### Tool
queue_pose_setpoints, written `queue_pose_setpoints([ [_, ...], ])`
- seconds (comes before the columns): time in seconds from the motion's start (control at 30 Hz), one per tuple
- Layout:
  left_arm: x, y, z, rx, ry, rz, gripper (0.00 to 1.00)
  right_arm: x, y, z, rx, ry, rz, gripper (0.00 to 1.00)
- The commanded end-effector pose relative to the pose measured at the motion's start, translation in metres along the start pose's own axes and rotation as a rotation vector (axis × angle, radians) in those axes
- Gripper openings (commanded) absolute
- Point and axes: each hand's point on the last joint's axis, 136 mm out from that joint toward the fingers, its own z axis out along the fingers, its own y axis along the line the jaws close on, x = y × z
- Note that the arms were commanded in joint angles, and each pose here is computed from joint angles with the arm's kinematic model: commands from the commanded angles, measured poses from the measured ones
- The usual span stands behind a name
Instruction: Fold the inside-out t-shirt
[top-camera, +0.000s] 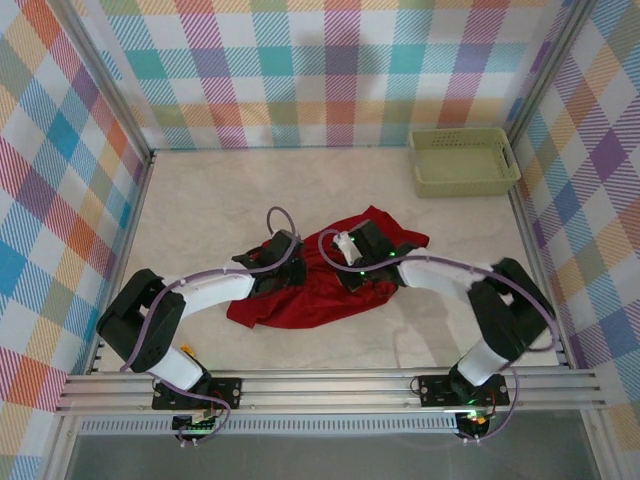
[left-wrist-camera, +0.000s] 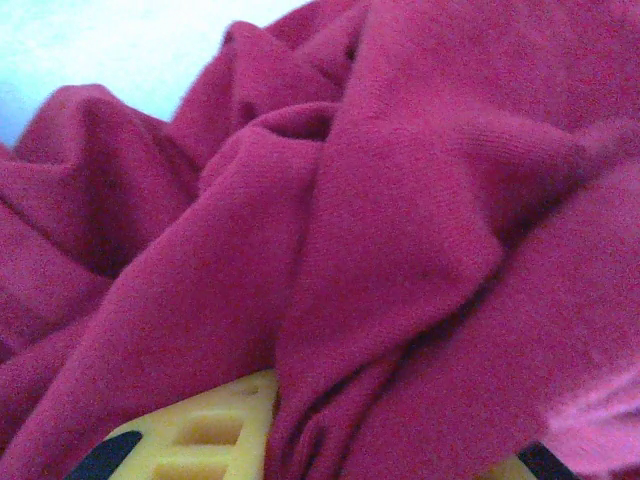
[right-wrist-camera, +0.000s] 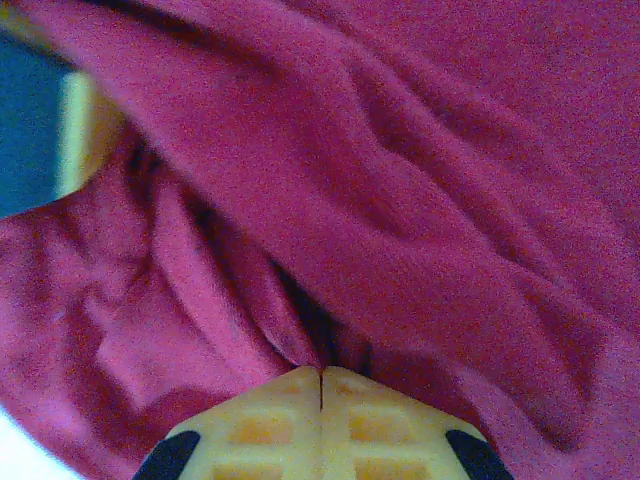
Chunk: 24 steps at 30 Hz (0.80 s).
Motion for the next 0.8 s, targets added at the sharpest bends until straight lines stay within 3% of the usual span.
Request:
queue_pose_setpoints([
  [0.0, -0.008, 0.011, -0.006, -0.007, -0.011, -0.057, 0.23, -0.014, 0.015, -0.033, -0.047, -0.130, -0.014, 0.00],
  [0.17, -0.012, 0.020, -0.002, -0.035, 0.020, -0.076, 0.25, -0.012, 0.017, -0.063, -0.043, -0.225, 0.018, 0.00],
  [0.37, 0.002, 0.045, -0.001, -0.146, 0.089, -0.073, 0.35, 0.011, 0.007, -0.069, -0.009, -0.259, 0.140, 0.00],
  [0.5, 0.009, 0.049, -0.003, -0.162, 0.118, -0.075, 0.36, 0.041, 0.007, -0.054, -0.031, -0.184, 0.198, 0.00],
  [0.6, 0.009, 0.038, -0.002, -0.103, 0.131, -0.076, 0.38, 0.064, 0.013, -0.036, -0.052, -0.073, 0.215, 0.00],
  [0.67, 0.007, 0.027, -0.001, -0.059, 0.133, -0.069, 0.40, 0.074, 0.016, -0.025, -0.034, 0.011, 0.195, 0.07],
  [0.77, 0.004, 0.014, -0.004, -0.023, 0.119, -0.041, 0.47, 0.060, 0.015, -0.028, 0.014, 0.006, 0.141, 0.29],
])
